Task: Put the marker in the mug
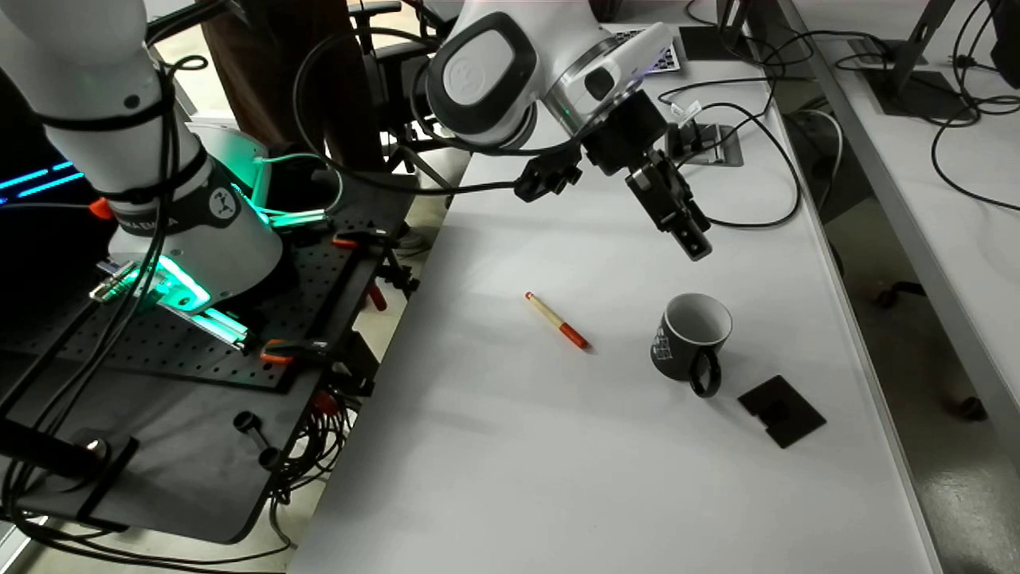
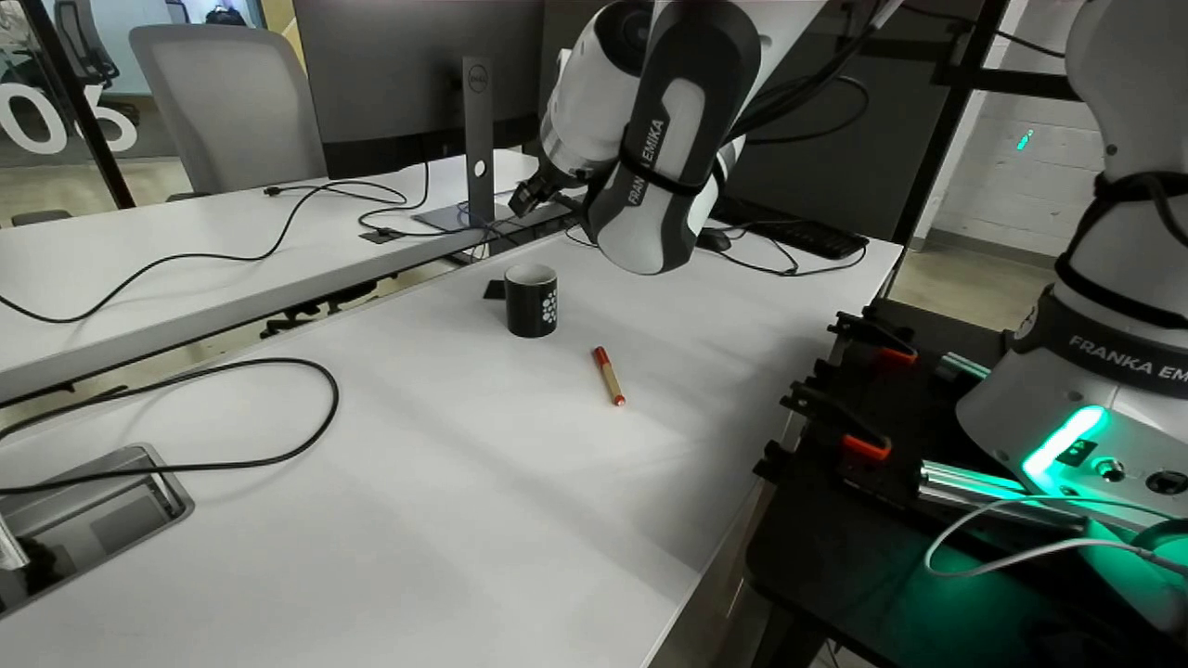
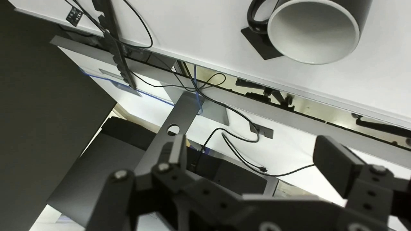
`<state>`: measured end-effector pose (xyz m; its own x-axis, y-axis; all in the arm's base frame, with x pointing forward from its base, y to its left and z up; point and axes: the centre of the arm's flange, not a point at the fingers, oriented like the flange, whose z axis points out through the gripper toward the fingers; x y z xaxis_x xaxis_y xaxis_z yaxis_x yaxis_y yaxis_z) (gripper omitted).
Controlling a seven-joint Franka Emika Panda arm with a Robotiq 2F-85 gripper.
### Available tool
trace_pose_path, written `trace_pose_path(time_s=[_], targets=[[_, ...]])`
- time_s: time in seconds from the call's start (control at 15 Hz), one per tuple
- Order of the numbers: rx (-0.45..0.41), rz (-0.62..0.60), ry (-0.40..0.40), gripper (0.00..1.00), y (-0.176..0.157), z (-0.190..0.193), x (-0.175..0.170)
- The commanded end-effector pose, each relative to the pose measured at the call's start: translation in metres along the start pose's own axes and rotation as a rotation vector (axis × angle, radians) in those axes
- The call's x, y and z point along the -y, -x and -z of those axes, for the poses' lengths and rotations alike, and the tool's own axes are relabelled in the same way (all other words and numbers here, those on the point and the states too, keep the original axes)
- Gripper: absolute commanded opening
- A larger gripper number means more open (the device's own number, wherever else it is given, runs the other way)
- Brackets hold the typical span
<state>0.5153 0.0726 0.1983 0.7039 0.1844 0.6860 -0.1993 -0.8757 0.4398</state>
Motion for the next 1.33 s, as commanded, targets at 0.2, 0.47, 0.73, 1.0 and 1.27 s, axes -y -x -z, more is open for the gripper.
trace_pose_path(time_s=[0.2,0.47,0.73,1.0,1.27], targets=[[0.116,0.034,-0.018,1.00,0.026,0.006,0.001],[0.217,0.022,-0.014,1.00,0.045,0.014,-0.003],[0.348,0.000,-0.024,1.00,0.059,0.018,-0.003],[0.449,-0.014,-0.070,1.00,0.064,0.021,0.010],[0.438,-0.007,-0.063,1.00,0.068,0.018,0.020]])
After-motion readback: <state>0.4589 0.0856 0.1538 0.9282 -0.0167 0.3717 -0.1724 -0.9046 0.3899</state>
